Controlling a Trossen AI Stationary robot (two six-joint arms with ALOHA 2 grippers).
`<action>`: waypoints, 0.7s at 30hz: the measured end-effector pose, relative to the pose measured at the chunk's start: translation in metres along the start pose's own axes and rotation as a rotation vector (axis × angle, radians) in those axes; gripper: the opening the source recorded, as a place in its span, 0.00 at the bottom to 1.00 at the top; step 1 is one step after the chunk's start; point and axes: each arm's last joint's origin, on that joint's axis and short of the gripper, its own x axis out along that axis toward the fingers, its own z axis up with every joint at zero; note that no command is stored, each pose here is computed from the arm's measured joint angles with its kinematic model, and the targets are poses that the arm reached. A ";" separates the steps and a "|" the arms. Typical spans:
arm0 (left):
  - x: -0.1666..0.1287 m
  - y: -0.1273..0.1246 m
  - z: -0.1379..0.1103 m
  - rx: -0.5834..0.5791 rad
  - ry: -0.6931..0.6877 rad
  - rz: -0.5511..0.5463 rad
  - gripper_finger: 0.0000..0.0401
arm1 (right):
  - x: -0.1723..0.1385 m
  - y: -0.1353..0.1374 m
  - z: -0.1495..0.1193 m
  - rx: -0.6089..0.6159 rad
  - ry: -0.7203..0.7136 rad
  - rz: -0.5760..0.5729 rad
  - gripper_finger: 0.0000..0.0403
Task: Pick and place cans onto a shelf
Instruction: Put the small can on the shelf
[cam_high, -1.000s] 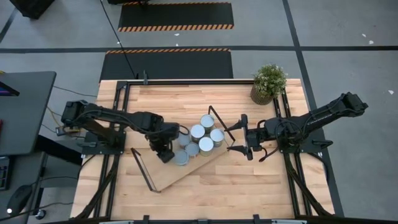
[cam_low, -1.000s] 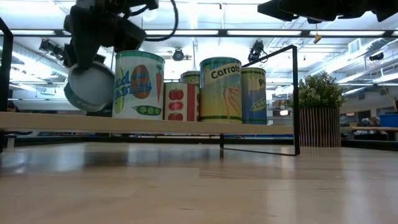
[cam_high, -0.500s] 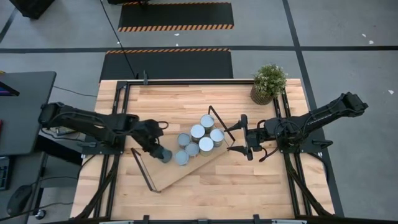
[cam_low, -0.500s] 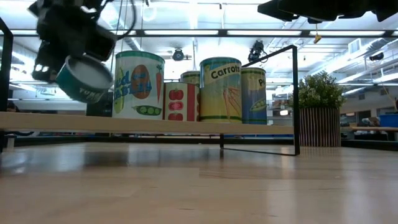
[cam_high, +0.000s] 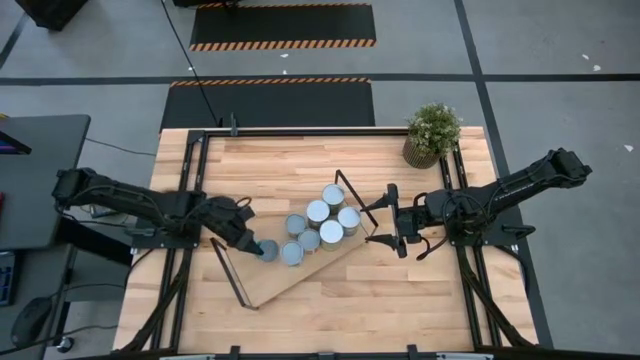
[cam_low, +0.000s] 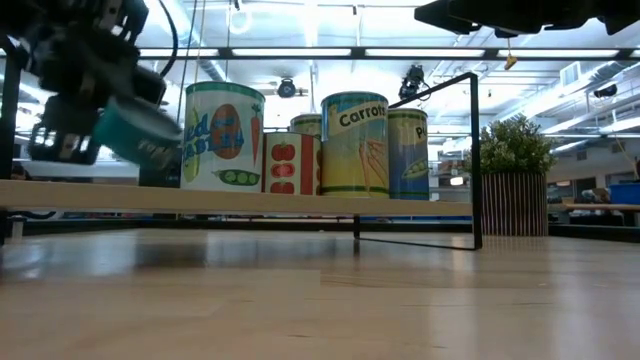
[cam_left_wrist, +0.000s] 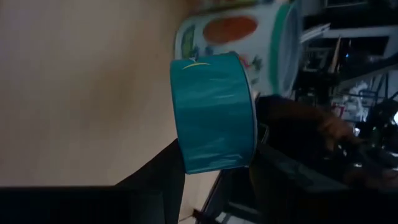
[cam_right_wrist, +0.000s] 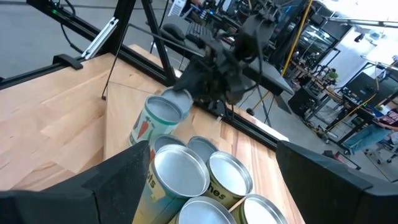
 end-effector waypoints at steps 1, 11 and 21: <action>0.002 0.003 -0.002 -0.011 0.012 0.006 0.40 | 0.000 0.000 0.000 -0.001 0.000 0.000 0.88; 0.008 0.006 -0.015 -0.052 0.019 0.029 0.42 | 0.000 0.000 0.000 -0.001 -0.001 -0.003 0.88; 0.013 0.014 -0.021 -0.104 0.031 0.129 0.52 | 0.000 0.000 0.000 0.001 -0.001 -0.003 0.88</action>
